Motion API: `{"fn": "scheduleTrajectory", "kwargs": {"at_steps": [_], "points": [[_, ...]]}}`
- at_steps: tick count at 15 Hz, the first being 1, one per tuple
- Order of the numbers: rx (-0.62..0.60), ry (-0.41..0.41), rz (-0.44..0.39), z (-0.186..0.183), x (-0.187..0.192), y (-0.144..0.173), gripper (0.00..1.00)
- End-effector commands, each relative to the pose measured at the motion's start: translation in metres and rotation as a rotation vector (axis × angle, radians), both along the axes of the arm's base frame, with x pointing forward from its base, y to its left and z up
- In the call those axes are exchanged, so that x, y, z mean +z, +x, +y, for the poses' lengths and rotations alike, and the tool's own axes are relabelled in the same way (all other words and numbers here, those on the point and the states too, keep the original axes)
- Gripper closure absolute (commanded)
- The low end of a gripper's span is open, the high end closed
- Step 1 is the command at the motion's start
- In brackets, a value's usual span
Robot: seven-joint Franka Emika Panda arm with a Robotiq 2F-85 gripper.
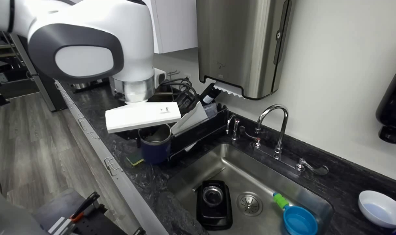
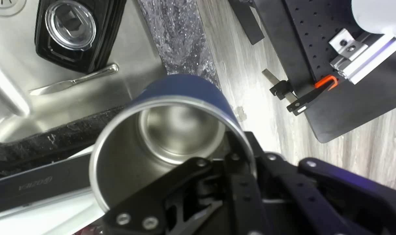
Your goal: Take the blue mug from the sink and put it on the dish rack
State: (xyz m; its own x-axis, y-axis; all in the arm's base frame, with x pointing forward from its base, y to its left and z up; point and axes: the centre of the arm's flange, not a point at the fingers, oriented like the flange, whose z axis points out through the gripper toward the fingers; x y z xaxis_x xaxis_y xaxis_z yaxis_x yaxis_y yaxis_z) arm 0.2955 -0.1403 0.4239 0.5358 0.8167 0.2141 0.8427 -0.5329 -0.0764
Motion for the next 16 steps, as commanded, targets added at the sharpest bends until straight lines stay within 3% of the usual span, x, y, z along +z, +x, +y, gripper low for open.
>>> {"fn": "scheduleTrajectory", "kwargs": {"at_steps": [1, 11, 16], "points": [[0.073, 0.036, -0.066, 0.017, 0.008, -0.009, 0.98], [0.183, 0.080, -0.115, 0.078, 0.036, 0.007, 0.98], [0.243, 0.057, -0.128, 0.113, 0.054, 0.018, 0.98]]}}
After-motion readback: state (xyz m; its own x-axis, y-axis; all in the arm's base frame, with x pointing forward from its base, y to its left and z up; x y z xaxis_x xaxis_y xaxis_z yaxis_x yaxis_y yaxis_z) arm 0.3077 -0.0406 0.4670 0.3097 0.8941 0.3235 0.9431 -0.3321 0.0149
